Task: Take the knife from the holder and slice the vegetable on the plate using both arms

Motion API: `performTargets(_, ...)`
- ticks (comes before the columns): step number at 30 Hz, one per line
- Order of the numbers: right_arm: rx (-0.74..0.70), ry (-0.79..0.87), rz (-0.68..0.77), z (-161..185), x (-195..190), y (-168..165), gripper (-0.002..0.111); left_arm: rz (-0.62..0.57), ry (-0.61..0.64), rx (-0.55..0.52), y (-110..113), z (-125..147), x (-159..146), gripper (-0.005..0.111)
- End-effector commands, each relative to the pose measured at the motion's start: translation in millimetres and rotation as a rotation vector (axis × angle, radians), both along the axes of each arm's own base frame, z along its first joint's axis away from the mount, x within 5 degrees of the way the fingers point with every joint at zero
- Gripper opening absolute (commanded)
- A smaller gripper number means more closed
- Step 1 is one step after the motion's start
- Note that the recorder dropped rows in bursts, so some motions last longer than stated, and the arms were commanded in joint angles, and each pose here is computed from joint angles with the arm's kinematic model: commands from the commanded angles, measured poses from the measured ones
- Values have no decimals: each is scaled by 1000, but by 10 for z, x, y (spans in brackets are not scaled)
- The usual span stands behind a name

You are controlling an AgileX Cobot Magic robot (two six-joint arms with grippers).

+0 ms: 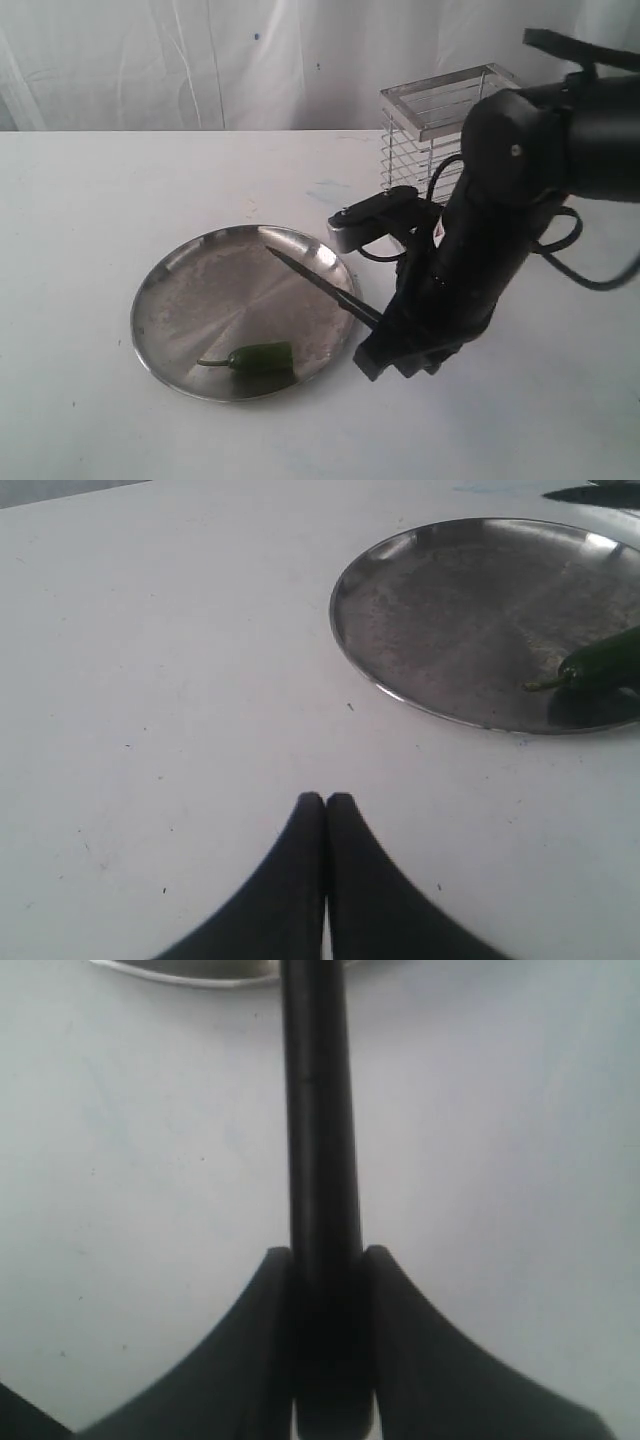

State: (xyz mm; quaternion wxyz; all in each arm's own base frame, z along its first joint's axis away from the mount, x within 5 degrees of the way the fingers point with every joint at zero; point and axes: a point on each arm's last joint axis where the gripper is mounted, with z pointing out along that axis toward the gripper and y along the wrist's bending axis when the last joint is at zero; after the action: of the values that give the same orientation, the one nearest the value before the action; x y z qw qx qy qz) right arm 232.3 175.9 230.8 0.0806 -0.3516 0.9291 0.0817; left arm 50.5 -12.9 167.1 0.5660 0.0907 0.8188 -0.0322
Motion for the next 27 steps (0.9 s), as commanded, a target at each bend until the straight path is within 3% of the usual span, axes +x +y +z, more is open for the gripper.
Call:
performTargets(1,31,-82,-28,283,-228,-108,0,-5,-13,-6,-3,2,2,0)
performTargets(2,40,-93,-30,346,-269,-138,0,13,-33,-59,-4,27,11,0)
performTargets(3,44,-100,-32,380,-292,-156,0,41,-50,-207,-22,64,20,0)
performTargets(6,70,-122,-55,485,-347,-197,0,114,2,-799,-102,152,22,0)
performTargets(7,78,-130,-62,515,-363,-209,0,119,19,-905,-118,169,20,0)
performTargets(9,85,-138,-61,556,-391,-229,0,118,24,-931,-124,174,19,0)
performTargets(13,61,-139,-52,595,-433,-279,0,121,6,-867,-107,167,23,0)
performTargets(17,53,-129,-53,531,-447,-290,0,175,-121,-895,-22,251,53,0)
performTargets(20,55,-135,-55,398,-438,-286,0,257,-305,-960,110,376,68,0)
performTargets(23,47,-159,-2,302,-429,-286,0,359,-549,-955,285,522,36,0)
performTargets(25,65,-179,-5,306,-434,-288,0,473,-799,-882,457,656,-55,0)
performTargets(27,112,-244,-17,347,-420,-282,0,552,-984,-964,578,821,-161,0)
